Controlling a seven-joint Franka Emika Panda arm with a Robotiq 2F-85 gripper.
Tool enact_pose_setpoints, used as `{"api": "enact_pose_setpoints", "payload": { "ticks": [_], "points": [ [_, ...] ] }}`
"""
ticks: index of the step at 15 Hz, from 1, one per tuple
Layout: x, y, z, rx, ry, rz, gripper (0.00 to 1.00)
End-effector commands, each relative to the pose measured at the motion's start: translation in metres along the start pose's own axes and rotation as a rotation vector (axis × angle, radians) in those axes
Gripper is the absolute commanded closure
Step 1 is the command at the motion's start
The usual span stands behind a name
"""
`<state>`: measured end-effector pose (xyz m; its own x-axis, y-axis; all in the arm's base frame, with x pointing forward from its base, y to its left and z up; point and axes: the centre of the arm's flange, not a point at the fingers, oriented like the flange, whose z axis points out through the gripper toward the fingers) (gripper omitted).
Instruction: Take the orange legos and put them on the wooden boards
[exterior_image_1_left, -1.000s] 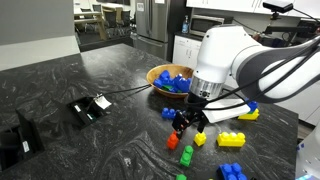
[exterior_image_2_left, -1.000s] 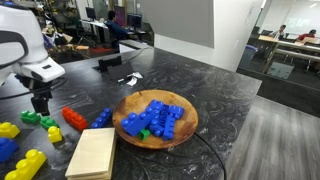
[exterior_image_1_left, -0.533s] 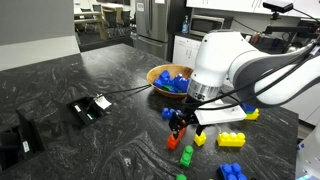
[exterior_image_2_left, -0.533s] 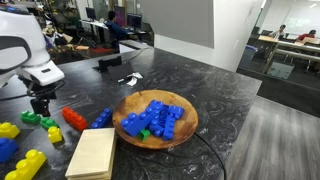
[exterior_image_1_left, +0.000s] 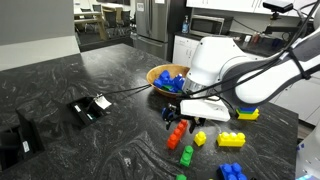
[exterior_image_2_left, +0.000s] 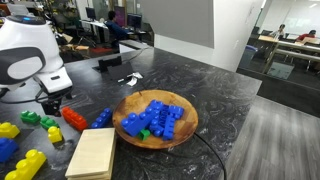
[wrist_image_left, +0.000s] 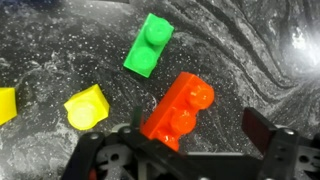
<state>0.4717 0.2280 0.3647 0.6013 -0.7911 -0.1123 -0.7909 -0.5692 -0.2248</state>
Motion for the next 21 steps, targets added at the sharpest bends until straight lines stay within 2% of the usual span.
{"api": "enact_pose_setpoints", "payload": {
  "ticks": [1,6,13,14,15,21],
  "points": [
    [0.005,0.001,0.012,0.064,0.040,0.174,0.00],
    [0.016,0.016,0.016,0.022,0.129,0.332,0.00],
    [0.014,0.014,0.027,-0.005,0.155,0.374,0.00],
    [0.013,0.015,0.028,-0.006,0.162,0.374,0.07],
    [0.012,0.015,0.029,-0.007,0.163,0.373,0.28],
    [0.006,0.015,0.030,-0.002,0.161,0.358,0.70]
  ]
}}
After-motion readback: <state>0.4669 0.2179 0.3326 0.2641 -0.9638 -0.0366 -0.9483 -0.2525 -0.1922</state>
